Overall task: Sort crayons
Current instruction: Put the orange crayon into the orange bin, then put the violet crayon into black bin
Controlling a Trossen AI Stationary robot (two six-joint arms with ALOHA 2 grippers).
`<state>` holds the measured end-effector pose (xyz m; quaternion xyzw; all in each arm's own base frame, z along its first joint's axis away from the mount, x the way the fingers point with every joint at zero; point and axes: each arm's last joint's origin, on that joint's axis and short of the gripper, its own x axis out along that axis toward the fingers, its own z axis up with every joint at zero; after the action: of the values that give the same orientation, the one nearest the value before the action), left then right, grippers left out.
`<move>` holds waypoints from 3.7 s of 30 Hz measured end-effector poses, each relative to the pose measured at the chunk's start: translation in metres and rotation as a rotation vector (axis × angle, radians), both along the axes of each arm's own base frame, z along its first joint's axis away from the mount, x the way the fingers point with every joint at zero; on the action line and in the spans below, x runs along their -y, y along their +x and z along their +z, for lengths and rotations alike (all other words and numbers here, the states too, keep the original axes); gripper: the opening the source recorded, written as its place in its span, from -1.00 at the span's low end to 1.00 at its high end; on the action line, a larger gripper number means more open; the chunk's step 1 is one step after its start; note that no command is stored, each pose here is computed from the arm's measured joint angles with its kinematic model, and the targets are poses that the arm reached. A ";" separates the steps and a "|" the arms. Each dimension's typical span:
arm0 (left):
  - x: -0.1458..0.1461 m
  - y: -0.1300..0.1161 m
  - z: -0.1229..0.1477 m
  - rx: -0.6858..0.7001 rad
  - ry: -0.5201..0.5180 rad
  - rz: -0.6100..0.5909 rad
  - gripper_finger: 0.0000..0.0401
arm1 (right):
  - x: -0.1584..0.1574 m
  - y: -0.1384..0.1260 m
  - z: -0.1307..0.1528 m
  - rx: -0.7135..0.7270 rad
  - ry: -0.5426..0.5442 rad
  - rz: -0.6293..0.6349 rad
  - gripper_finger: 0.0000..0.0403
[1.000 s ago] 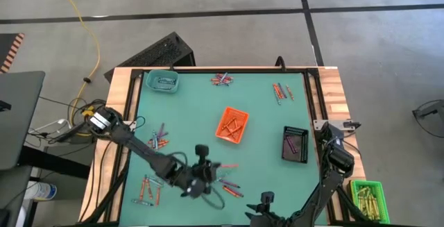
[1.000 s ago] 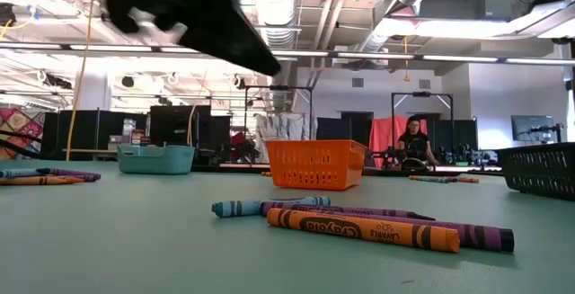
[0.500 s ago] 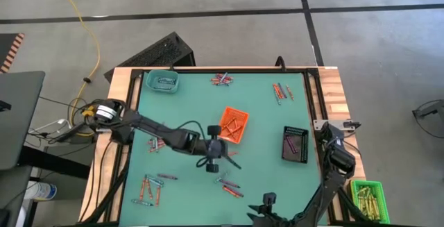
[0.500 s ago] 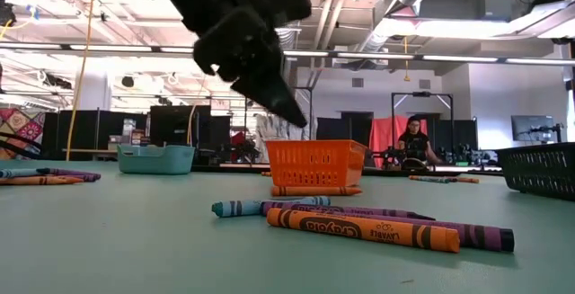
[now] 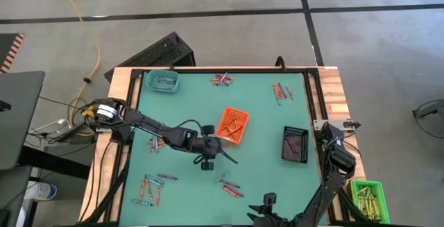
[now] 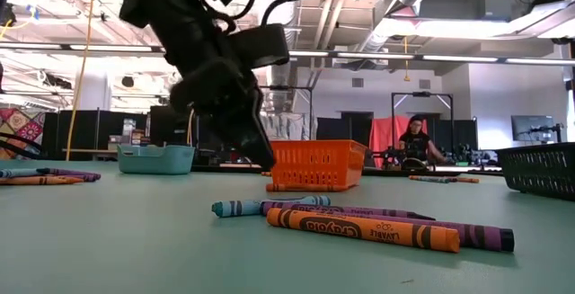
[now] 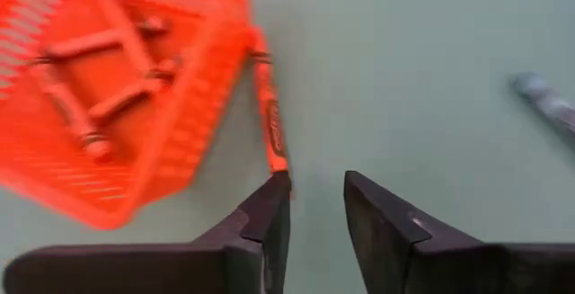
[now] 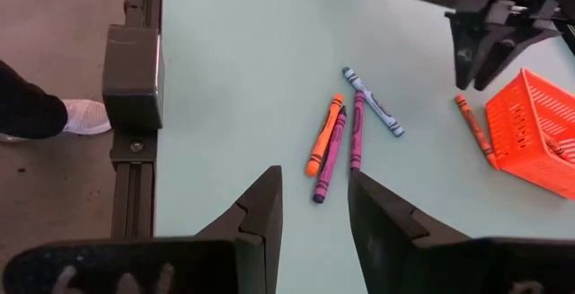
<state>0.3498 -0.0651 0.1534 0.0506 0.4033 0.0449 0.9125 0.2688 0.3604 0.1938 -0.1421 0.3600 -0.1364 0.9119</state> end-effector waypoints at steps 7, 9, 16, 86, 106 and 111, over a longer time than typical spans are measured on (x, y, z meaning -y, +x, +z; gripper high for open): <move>-0.019 -0.006 -0.014 0.025 -0.017 0.089 -0.43 | -0.001 0.001 0.000 0.010 0.006 -0.001 -0.39; -0.022 -0.010 -0.020 0.015 -0.026 0.093 -0.43 | -0.001 0.001 0.000 0.013 0.007 -0.001 -0.39; -0.023 -0.013 -0.026 0.058 -0.097 0.056 -0.43 | 0.000 0.001 0.000 0.011 0.004 -0.001 -0.39; -0.065 -0.001 0.034 0.422 -0.142 0.288 -0.99 | 0.000 0.001 0.001 0.018 -0.019 0.003 -0.39; -0.079 0.001 0.035 0.420 -0.333 0.214 -0.27 | 0.000 0.001 0.001 0.041 -0.026 -0.002 -0.39; -0.070 0.003 0.039 0.433 -0.408 0.057 -0.13 | 0.000 0.001 0.001 0.044 -0.021 -0.006 -0.39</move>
<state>0.3524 0.0052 0.1927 -0.1560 0.2015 -0.0017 0.9670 0.2702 0.3603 0.1950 -0.1477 0.3389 -0.1459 0.9176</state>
